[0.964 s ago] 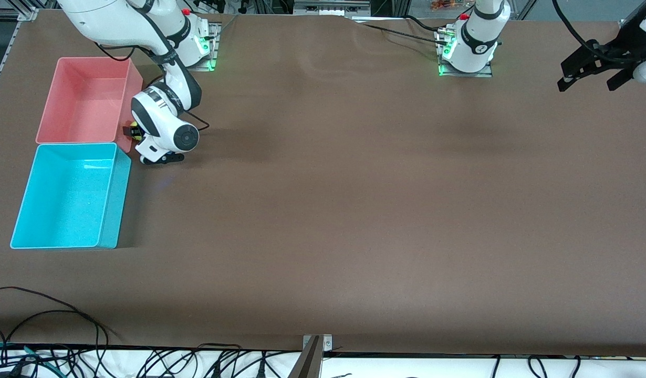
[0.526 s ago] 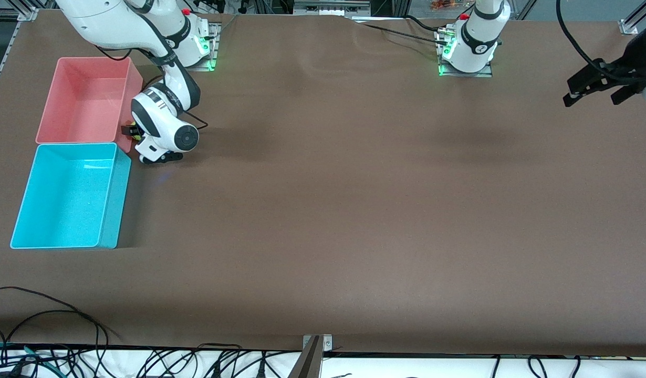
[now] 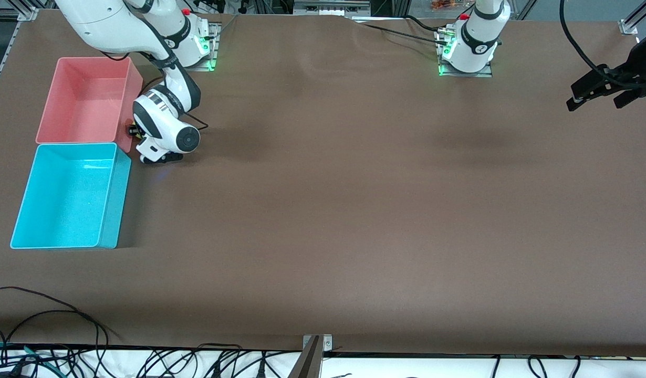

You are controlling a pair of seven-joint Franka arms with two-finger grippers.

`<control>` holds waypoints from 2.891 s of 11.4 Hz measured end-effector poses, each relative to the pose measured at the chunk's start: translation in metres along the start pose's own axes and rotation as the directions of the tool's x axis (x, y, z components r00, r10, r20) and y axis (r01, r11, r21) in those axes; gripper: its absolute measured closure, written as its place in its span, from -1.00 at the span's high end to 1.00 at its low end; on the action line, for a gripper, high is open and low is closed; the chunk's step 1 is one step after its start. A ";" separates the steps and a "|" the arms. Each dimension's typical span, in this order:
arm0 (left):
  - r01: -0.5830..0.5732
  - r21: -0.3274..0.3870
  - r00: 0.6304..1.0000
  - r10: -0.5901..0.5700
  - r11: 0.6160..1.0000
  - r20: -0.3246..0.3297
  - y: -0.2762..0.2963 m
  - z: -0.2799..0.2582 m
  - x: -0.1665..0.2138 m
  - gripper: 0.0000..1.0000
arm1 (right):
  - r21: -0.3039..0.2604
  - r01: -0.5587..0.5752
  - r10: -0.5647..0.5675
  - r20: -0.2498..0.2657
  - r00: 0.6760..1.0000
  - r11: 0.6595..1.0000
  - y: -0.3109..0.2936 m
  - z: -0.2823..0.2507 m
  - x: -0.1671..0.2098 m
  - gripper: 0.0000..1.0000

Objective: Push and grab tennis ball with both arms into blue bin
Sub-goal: 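Lift the ball with the right gripper over the blue bin, then lower the ball into the blue bin and open the right gripper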

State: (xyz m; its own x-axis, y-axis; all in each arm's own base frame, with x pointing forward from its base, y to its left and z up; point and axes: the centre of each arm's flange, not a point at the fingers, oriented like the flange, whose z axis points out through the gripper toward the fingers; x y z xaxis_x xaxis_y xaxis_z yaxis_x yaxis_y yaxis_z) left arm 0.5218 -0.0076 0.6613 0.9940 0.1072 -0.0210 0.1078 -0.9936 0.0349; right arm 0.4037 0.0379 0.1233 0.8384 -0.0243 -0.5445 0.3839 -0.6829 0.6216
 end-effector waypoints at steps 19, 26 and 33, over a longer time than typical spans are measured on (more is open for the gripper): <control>-0.001 0.038 0.999 -0.001 0.999 0.037 -0.002 0.008 0.001 1.00 | 0.616 -0.132 0.218 -0.067 0.974 0.776 0.303 -0.076 0.067 0.33; -0.008 0.067 0.998 0.004 0.998 0.060 -0.001 0.011 -0.002 1.00 | 0.612 0.151 -0.036 -0.197 0.980 0.776 0.291 0.002 0.083 0.33; -0.007 0.083 0.998 0.002 0.997 0.059 -0.002 0.011 -0.002 1.00 | 0.623 0.329 -0.223 -0.245 0.944 0.709 0.250 0.052 0.099 0.40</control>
State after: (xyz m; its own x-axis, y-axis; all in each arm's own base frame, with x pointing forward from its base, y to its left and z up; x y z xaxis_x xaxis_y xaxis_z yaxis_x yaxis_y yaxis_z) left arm 0.5196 -0.0063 0.6508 0.9916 0.1026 -0.0794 0.0991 -0.9939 -0.0476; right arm 0.5628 -0.1729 0.1949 0.8003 0.3083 -0.5143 0.3075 -0.9473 -0.0895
